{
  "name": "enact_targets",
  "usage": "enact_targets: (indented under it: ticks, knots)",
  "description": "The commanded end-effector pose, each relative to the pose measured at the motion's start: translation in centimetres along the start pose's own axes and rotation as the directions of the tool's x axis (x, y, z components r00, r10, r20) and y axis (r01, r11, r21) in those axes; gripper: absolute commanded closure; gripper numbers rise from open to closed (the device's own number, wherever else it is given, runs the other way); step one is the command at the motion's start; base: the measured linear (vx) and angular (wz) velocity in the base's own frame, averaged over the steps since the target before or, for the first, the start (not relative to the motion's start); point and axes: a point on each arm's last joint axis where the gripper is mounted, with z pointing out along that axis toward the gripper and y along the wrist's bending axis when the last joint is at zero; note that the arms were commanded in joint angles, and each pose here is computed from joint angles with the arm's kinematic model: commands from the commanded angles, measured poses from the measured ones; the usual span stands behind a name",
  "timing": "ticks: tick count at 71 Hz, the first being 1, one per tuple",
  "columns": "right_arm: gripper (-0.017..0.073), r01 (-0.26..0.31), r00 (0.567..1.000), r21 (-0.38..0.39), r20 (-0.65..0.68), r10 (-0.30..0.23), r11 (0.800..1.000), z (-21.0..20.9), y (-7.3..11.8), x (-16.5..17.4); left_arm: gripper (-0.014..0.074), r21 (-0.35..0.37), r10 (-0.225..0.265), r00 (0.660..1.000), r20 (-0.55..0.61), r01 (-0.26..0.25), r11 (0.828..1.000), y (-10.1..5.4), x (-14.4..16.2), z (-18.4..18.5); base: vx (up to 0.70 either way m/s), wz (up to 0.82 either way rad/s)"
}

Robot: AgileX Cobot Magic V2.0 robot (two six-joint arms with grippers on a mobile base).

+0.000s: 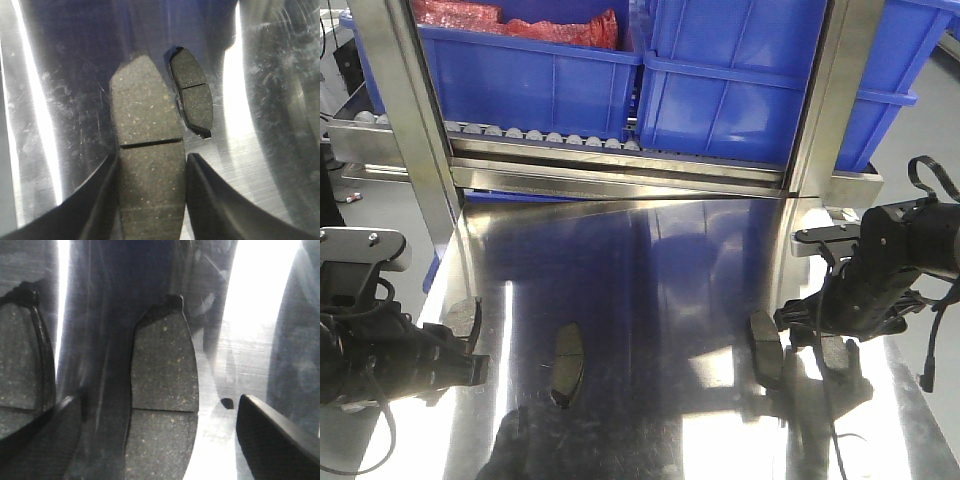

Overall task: Move and align brake pads A on conveyor
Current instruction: 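Lower the right gripper onto the brake pad nearest the right arm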

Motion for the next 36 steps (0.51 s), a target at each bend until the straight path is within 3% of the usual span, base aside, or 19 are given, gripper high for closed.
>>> enact_targets:
  ticks: [1, 36]
  knots:
    - [-0.0034, 0.005, 0.996, 0.004, 0.092, -0.005, 1.0, -1.86, -0.09, -1.14, 0.0475, 0.045, -0.005, 0.994, 0.11, 0.0, 0.999, -0.51, -1.28, -1.11, 0.0, 0.0]
    - [0.0001, 0.002, 0.997, 0.003, 0.083, -0.002, 1.0, -1.5, -0.07, -1.12, 0.0475, 0.045, -0.005, 0.994, 0.11, 0.0, 0.999, -0.51, -1.28, -1.11, 0.0, 0.0]
